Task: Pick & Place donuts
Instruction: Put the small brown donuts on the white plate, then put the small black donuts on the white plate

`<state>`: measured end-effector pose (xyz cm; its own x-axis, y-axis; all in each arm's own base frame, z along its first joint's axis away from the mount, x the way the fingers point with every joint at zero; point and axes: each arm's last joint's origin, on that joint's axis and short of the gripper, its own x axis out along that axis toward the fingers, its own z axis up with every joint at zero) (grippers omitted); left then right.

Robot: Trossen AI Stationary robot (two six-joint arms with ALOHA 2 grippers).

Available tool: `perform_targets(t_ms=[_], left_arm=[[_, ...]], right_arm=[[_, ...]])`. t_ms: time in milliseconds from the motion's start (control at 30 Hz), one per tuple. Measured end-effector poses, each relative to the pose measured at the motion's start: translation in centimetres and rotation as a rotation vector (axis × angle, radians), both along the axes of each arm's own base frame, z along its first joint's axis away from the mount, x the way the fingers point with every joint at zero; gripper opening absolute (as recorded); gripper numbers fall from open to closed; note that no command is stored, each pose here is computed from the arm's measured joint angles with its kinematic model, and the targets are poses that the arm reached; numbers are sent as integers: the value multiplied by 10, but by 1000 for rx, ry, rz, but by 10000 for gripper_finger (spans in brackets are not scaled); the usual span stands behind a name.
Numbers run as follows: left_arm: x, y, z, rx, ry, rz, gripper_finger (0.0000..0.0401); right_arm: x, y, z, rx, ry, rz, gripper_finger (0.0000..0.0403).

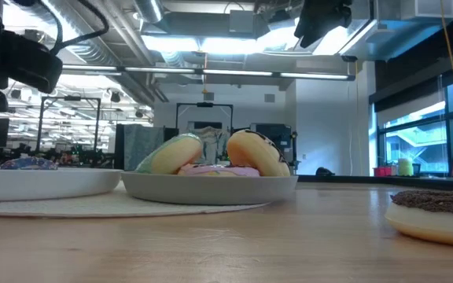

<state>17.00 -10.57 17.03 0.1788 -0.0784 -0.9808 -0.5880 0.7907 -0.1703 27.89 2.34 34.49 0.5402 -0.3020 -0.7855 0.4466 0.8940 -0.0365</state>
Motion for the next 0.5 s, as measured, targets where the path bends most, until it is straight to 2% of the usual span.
perform_targets(t_ms=[167,500], left_arm=[[-4,3,-1,26,37,53,121],[-4,5,2,81,25,135,123]], right_arm=[[0,0,0,0,0,0,197],[0,0,0,1,-1,-1,197]])
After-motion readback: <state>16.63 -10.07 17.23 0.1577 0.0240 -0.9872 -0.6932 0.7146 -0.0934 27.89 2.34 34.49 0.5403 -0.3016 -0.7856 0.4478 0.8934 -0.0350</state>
